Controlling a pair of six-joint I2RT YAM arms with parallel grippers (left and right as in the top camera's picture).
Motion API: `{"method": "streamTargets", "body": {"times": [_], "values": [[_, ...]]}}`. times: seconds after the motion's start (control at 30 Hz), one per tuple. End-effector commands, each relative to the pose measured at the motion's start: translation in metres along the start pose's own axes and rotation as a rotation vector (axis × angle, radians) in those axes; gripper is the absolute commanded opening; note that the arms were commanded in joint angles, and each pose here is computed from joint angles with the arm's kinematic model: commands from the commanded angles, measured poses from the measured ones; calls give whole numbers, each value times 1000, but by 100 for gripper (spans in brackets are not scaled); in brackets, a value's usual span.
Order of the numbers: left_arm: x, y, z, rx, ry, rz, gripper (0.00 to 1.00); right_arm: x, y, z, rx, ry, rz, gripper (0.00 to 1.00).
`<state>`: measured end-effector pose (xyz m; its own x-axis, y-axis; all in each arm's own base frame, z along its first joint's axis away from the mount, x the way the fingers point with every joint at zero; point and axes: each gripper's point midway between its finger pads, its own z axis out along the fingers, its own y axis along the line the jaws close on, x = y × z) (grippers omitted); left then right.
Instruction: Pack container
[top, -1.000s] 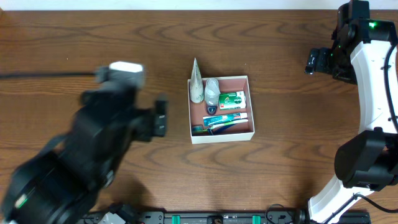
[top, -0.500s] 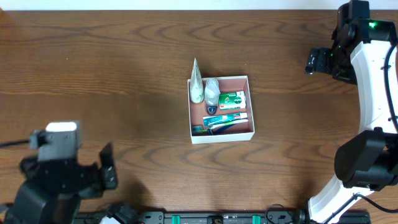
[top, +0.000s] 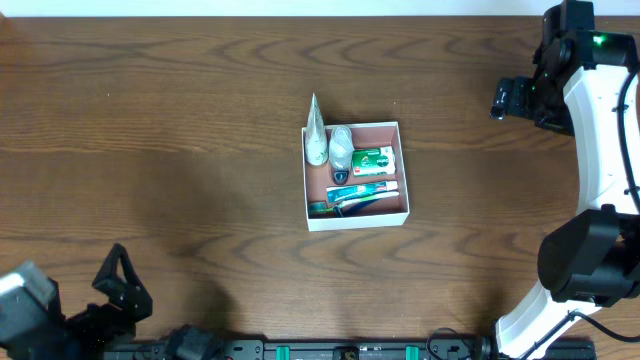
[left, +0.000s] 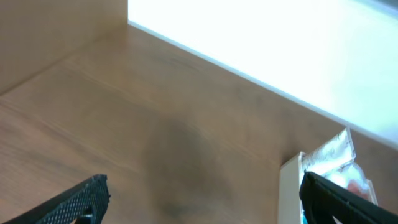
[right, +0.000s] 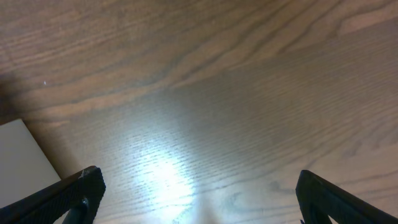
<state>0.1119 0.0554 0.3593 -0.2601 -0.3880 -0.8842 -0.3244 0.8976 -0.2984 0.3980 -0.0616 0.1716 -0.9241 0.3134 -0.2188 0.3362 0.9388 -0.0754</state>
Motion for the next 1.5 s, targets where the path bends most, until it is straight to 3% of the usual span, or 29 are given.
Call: {"method": "streamTargets", "body": {"times": [0.0,0.23,0.5,0.77,0.97,1.23,1.47], "values": [[15,4,6,23,-75,86,98,-3,-1,-10,-1,-28,-10,99],[35,-30,44,175,-249,189,98,-3,-1,-10,-1,-28,-10,99],[53,-53,107,250,-412,136,98,-3,-1,-10,-1,-28,-10,99],[72,-51,136,300,-535,118,98,-3,-1,-10,-1,-28,-10,99],[85,-38,146,263,-524,124,98,-3,-1,-10,-1,-28,-10,99],[130,-20,172,194,-323,161,98,-3,-1,-10,-1,-28,-10,99],[153,-15,183,208,-242,172,98,-3,-1,-10,-1,-28,-10,99]]}}
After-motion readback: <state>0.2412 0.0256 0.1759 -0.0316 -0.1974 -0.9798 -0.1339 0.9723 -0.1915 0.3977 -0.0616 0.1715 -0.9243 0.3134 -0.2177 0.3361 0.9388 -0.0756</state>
